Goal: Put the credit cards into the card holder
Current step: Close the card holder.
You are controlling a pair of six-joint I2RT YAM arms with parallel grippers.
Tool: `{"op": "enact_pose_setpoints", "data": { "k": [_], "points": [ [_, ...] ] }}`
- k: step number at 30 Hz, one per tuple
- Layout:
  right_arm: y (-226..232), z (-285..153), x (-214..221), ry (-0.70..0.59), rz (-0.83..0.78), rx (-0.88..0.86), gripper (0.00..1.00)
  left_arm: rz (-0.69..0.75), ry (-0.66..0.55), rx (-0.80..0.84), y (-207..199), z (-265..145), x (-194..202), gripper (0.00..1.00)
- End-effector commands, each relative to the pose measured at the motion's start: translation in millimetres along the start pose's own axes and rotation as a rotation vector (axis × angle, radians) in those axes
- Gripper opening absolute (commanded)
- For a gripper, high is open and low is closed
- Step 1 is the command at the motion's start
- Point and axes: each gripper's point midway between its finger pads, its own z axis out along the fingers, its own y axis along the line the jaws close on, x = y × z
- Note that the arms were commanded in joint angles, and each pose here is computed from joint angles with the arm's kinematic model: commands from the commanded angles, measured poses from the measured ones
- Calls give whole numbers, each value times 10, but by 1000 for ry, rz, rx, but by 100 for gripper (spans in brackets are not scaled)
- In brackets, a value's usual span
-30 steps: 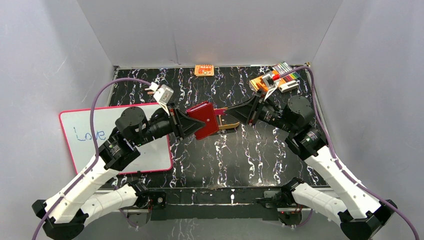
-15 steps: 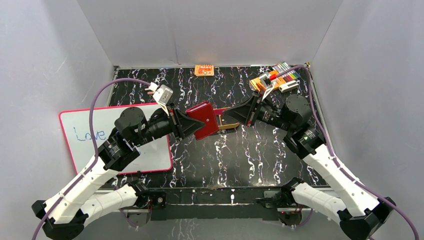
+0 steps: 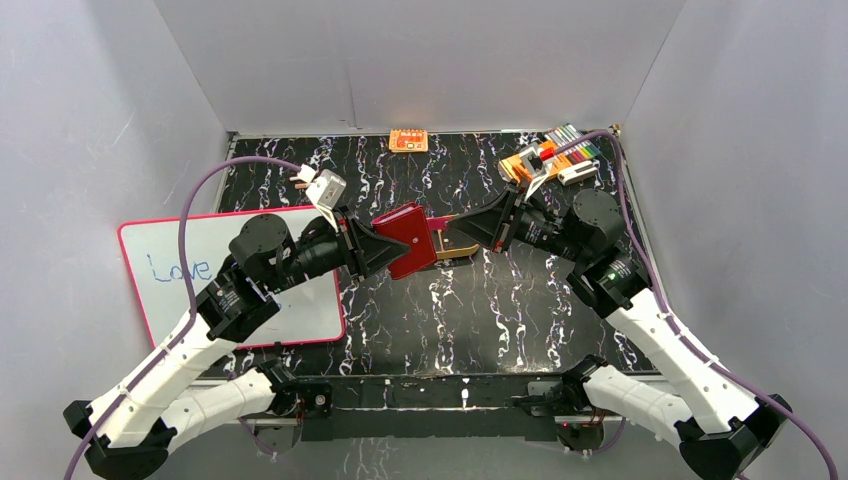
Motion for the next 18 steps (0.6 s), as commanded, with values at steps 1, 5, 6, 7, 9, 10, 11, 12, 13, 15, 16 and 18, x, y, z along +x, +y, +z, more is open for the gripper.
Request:
{"op": "enact_pose_setpoints", "data": {
  "k": [1, 5, 6, 7, 9, 10, 11, 12, 13, 15, 16, 18],
  "points": [
    [176, -30, -156, -49, -49, -59, 18, 38, -74, 46, -181, -113, -249, 0],
    [173, -32, -151, -49, -50, -57, 15, 40, -73, 43, -175, -112, -245, 0],
    [180, -37, -154, -50, -53, -60, 12, 40, -71, 40, -169, -111, -240, 0],
    [187, -41, -161, -52, -55, -61, 9, 40, -72, 37, -160, -111, -241, 0],
    [200, -44, -166, -53, -57, -66, 4, 40, -73, 32, -151, -111, -243, 0],
    [202, -43, -165, -51, -57, -67, 2, 40, -72, 32, -149, -110, -239, 0],
    [208, -43, -164, -50, -57, -70, 0, 40, -72, 31, -149, -110, -239, 0],
    [215, -49, -166, -51, -59, -73, 0, 40, -72, 32, -150, -109, -238, 0],
    [224, -51, -169, -52, -61, -76, 0, 40, -73, 31, -150, -110, -242, 0],
    [246, -59, -176, -52, -63, -82, 1, 39, -73, 28, -145, -111, -242, 0],
    [246, -59, -176, -50, -62, -81, 10, 38, -73, 25, -139, -111, -241, 0],
    [251, -62, -178, -47, -62, -81, 21, 39, -72, 26, -143, -113, -242, 0]
  ]
}}
